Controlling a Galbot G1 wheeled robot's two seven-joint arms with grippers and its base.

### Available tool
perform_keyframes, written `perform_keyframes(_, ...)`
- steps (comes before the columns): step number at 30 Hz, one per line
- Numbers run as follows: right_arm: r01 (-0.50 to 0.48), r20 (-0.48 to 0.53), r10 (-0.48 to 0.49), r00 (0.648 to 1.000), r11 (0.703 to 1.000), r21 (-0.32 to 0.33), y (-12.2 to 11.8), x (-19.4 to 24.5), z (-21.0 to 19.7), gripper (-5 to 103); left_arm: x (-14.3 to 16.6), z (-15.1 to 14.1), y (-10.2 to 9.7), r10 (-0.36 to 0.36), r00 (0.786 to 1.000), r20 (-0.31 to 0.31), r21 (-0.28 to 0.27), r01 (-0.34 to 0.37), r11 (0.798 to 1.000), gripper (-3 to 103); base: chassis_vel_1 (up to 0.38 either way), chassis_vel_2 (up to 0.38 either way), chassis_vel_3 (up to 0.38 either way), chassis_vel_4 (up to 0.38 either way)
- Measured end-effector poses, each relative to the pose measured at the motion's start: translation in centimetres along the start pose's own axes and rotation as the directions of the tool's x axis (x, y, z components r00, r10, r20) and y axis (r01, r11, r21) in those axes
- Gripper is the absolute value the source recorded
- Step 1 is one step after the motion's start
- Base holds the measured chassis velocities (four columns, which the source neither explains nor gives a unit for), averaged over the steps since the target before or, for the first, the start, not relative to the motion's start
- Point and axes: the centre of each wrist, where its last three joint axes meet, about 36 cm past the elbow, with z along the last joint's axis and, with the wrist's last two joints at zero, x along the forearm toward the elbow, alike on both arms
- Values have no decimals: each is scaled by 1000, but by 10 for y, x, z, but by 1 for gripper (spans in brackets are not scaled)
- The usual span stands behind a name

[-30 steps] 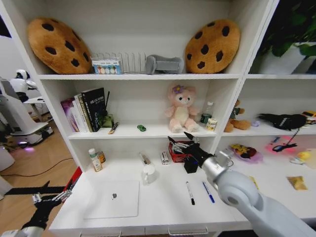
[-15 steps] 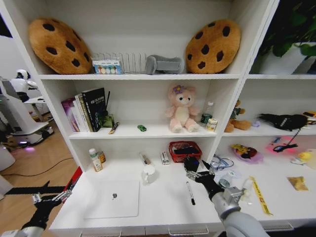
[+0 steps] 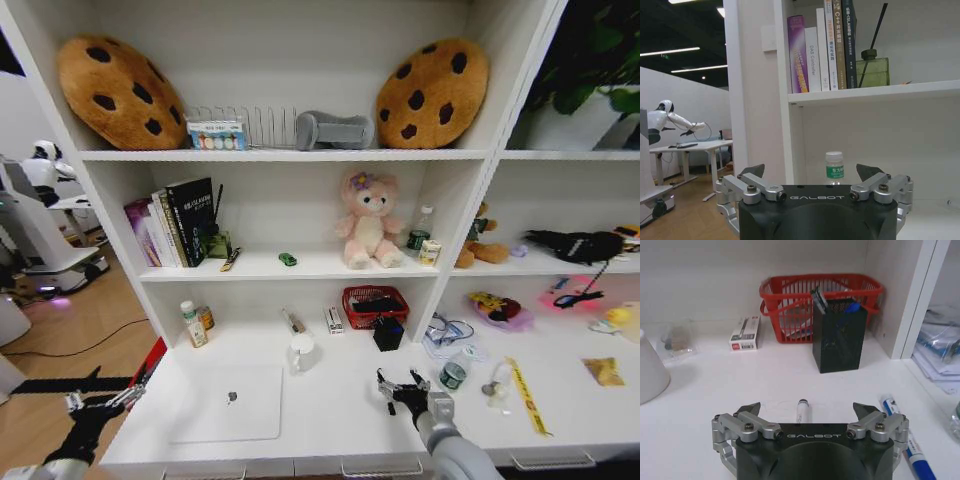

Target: Organize the objects on the table.

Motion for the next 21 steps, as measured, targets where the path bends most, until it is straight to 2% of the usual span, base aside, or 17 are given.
perform_keyframes(8, 26, -61, -28, 998, 999, -26, 2, -26, -1, 100, 0, 0, 0, 0, 1000, 0, 0, 0, 1000, 100, 0, 0, 0, 0)
perform_keyframes(21, 13, -78, -14, 997, 1000, -19, -1, -40, 8, 98, 0, 0, 0, 0, 1000, 0, 0, 0, 1000, 100, 0, 0, 0, 0)
